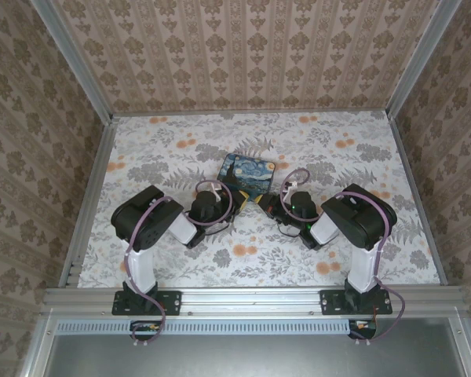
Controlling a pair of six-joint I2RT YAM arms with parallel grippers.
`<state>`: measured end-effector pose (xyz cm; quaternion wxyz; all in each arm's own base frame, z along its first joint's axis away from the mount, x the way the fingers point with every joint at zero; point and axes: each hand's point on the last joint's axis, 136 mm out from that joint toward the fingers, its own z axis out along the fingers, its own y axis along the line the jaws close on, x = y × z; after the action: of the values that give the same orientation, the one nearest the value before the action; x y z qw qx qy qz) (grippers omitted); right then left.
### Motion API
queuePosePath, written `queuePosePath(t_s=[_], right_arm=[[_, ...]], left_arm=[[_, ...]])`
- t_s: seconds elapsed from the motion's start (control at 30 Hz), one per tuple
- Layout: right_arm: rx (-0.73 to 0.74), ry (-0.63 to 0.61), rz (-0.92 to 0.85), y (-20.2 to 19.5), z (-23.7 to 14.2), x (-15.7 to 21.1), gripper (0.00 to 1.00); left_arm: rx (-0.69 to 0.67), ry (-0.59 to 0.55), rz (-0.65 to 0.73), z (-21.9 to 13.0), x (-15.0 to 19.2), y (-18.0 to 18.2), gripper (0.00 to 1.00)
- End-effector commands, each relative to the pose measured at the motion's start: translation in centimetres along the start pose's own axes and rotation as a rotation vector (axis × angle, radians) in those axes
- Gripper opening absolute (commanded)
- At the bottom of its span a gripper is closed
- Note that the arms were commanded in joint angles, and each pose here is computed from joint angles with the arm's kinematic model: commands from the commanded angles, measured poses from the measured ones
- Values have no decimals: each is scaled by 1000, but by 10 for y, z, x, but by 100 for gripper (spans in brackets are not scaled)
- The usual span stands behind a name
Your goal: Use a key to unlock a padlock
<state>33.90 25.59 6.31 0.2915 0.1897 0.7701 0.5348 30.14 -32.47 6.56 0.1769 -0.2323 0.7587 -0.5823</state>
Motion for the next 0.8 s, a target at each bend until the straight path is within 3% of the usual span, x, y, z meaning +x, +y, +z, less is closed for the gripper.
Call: queuePosePath(t_s=[0.0, 0.13, 0.37, 0.77], right_arm=[[-132, 8, -116, 40, 13, -7, 0], [-88, 15, -314, 28, 8, -6, 0], [-88, 7, -479, 26, 12, -9, 0], [-126, -30, -345, 34, 21, -25, 0]], left_arm=[[120, 292, 29, -6, 65, -36, 0], [125, 307, 20, -8, 67, -38, 0], [126, 323, 8, -9, 69, -39, 0], [103, 378, -11, -6, 77, -30, 0]])
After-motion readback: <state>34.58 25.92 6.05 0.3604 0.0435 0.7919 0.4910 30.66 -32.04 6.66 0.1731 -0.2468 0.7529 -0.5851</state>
